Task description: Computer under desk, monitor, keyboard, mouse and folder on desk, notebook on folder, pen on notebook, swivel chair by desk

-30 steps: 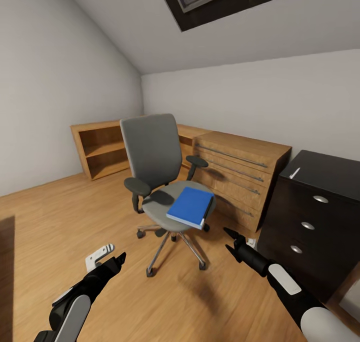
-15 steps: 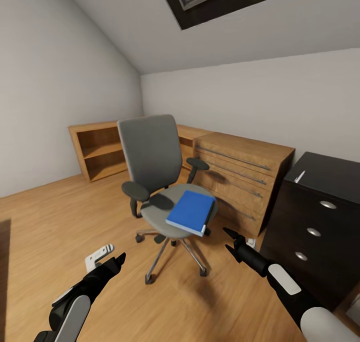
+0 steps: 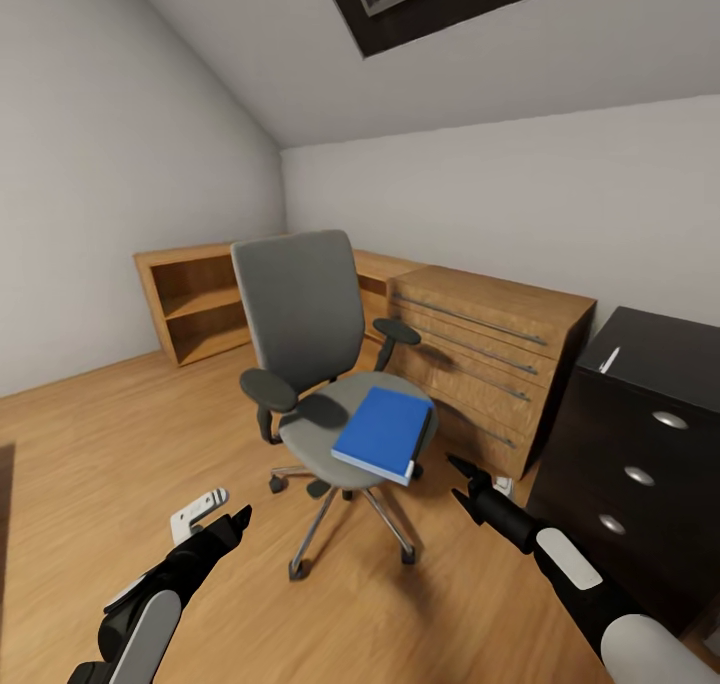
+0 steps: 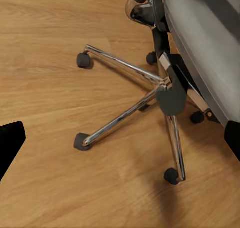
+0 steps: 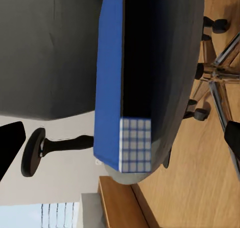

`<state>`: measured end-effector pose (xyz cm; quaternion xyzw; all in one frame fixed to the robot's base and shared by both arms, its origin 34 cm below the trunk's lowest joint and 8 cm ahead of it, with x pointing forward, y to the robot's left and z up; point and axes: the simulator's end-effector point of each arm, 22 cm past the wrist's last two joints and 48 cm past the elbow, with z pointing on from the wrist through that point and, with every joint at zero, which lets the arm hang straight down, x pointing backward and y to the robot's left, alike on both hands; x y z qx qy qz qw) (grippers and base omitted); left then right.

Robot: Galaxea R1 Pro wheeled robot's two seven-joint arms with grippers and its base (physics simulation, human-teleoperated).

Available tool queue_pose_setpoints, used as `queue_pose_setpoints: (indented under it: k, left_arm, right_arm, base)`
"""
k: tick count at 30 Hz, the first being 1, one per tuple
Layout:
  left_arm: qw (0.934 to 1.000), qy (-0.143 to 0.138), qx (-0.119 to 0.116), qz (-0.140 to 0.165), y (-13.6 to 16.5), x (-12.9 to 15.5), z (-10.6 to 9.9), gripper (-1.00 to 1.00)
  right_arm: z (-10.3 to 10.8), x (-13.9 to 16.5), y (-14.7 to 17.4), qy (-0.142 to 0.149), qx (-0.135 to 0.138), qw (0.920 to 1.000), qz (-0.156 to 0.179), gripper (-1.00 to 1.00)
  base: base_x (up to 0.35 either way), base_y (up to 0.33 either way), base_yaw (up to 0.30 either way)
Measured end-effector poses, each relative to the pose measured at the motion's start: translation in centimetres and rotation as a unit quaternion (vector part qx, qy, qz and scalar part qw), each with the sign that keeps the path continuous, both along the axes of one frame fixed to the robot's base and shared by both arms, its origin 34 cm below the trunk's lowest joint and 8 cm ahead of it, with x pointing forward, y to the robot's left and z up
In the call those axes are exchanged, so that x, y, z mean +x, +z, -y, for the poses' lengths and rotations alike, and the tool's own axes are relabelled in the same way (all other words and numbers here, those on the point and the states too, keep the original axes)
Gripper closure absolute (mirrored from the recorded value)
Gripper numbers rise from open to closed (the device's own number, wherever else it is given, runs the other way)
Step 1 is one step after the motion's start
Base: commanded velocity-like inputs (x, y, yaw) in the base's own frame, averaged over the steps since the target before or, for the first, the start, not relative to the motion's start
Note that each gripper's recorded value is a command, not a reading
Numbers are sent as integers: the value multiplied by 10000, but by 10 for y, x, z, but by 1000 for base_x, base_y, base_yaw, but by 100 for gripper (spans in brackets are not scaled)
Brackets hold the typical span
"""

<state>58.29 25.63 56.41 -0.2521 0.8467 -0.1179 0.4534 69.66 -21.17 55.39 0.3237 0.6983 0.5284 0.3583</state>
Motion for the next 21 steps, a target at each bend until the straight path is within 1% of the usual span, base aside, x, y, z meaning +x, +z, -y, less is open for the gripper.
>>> queue_pose_setpoints:
  k: [3,12,17,21]
  left_arm:
    - [10000,1,1,-4,0,0,0,-100]
    - [10000,6,19,-5,0,0,-1,-100]
    - [10000,11,29,0,0,0,-1,-100]
    - [10000,7,21,-13,-1,0,-1,-100]
  right_arm:
    - [1,1,0,-29,-26,10000,16,-100]
    - [1,1,0,-39,-35,10000,22,-100]
    - [1,1,0,-39,-36,10000,22,-100]
    - [2,1,0,-39,-36,10000,22,-100]
  base:
    - [103,15,0]
    - [10,1,0]
    - [0,138,0]
    - [0,50,0]
